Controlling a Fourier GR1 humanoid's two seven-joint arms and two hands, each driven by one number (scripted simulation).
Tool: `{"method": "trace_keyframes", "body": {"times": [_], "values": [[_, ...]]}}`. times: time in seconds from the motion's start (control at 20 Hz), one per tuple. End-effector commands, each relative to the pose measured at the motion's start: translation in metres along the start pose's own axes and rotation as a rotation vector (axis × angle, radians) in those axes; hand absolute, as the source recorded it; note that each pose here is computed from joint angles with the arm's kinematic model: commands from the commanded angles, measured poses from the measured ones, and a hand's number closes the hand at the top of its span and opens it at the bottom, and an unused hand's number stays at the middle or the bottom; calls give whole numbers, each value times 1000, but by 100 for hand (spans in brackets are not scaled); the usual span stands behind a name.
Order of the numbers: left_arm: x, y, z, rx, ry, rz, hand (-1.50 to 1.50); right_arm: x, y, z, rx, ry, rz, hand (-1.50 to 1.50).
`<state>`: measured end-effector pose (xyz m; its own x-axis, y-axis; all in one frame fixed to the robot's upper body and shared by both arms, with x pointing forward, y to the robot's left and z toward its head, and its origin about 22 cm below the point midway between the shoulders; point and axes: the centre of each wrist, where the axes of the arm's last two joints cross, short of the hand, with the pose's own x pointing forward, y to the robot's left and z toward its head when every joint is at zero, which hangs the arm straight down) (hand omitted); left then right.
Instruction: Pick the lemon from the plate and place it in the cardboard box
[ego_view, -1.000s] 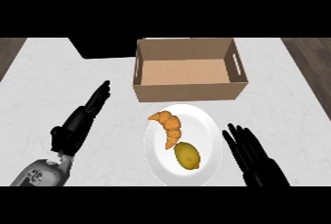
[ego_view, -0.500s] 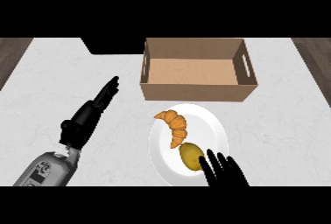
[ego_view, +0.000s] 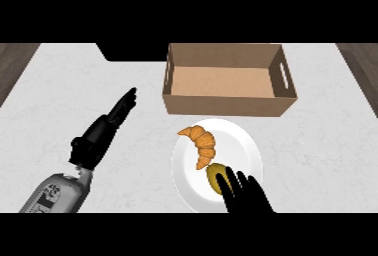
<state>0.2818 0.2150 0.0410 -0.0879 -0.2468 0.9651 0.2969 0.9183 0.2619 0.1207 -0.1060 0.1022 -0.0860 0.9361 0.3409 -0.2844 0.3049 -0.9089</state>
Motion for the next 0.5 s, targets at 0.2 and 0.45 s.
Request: {"method": "trace_keyframes", "body": {"times": [0.2,0.45], "values": [[-11,5,3,-2,7,-7,0,-1,26,-23,44,105,31,-150],[-5,-16,5,-12,4,-1,0,4,37,-54,3,122,7,-150]]}}
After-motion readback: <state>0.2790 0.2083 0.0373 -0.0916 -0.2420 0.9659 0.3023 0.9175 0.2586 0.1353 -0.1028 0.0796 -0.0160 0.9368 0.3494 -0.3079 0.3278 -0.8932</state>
